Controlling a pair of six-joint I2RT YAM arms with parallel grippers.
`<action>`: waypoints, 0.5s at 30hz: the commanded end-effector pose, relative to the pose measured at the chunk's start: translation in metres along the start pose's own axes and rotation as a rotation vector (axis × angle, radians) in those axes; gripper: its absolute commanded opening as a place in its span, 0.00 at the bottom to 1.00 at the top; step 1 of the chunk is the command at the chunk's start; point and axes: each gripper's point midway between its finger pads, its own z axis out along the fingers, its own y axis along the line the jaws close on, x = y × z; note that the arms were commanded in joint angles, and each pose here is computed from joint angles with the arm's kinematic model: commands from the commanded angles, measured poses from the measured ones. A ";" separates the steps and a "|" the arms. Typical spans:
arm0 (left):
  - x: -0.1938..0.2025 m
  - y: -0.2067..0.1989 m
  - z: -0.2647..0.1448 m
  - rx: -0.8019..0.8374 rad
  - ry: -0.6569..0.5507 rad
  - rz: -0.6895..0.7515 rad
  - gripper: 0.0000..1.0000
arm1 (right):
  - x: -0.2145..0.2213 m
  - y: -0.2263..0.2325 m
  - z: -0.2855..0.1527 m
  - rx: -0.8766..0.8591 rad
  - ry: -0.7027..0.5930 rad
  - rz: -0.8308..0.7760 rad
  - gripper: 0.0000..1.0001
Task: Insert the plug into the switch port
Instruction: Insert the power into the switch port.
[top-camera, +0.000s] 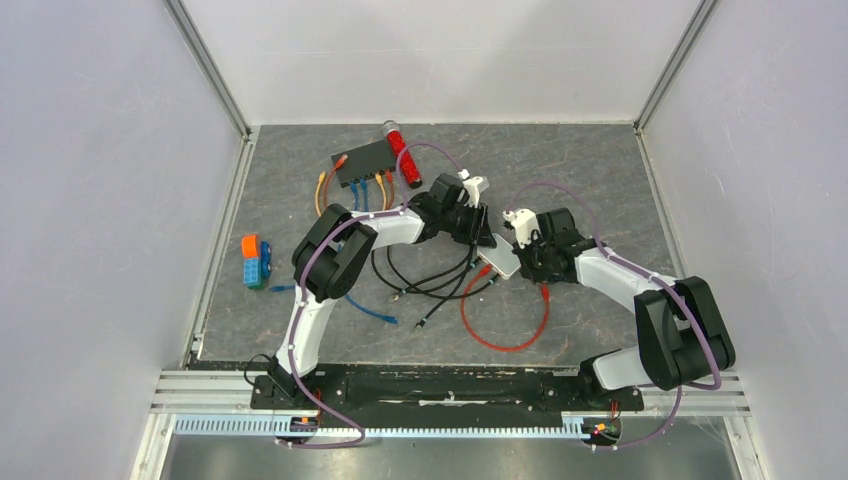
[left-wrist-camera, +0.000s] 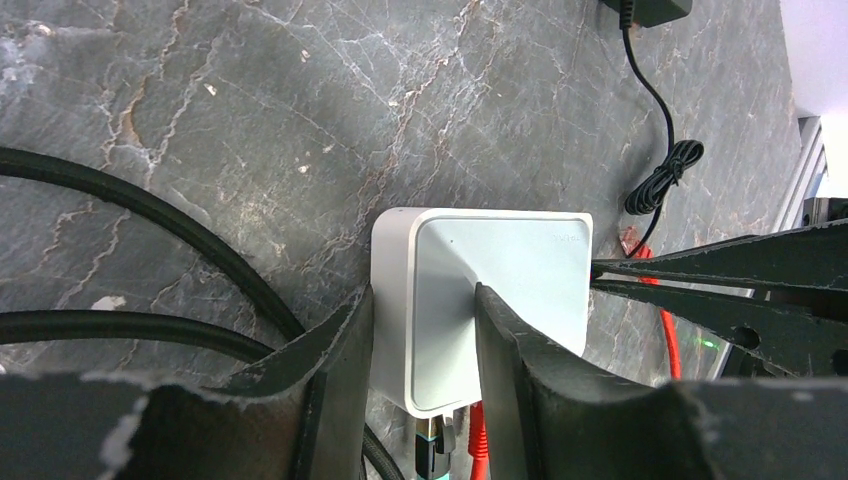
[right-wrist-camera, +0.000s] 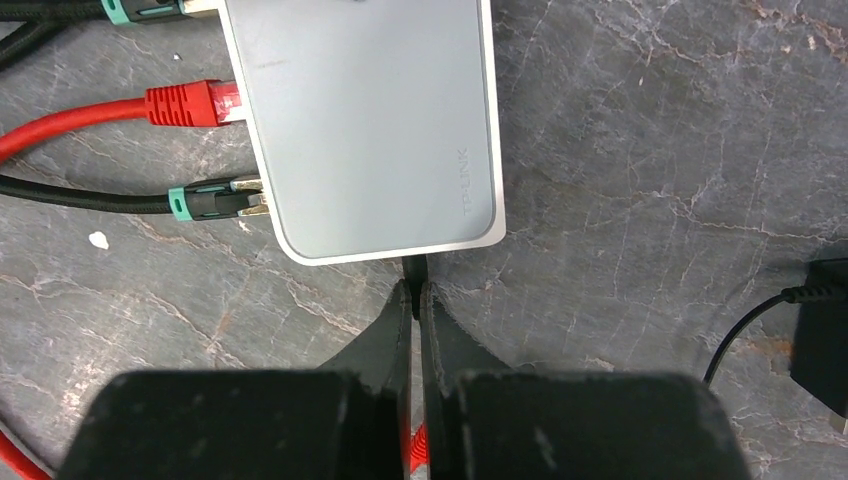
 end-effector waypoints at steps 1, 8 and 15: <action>0.028 -0.019 0.011 0.102 0.074 0.034 0.46 | -0.026 -0.006 0.002 0.014 -0.090 -0.060 0.00; 0.042 -0.033 0.012 0.151 0.123 0.073 0.45 | -0.043 -0.011 -0.002 0.033 -0.150 -0.091 0.00; 0.055 -0.040 0.015 0.159 0.148 0.075 0.45 | -0.063 -0.015 -0.001 0.049 -0.222 -0.083 0.00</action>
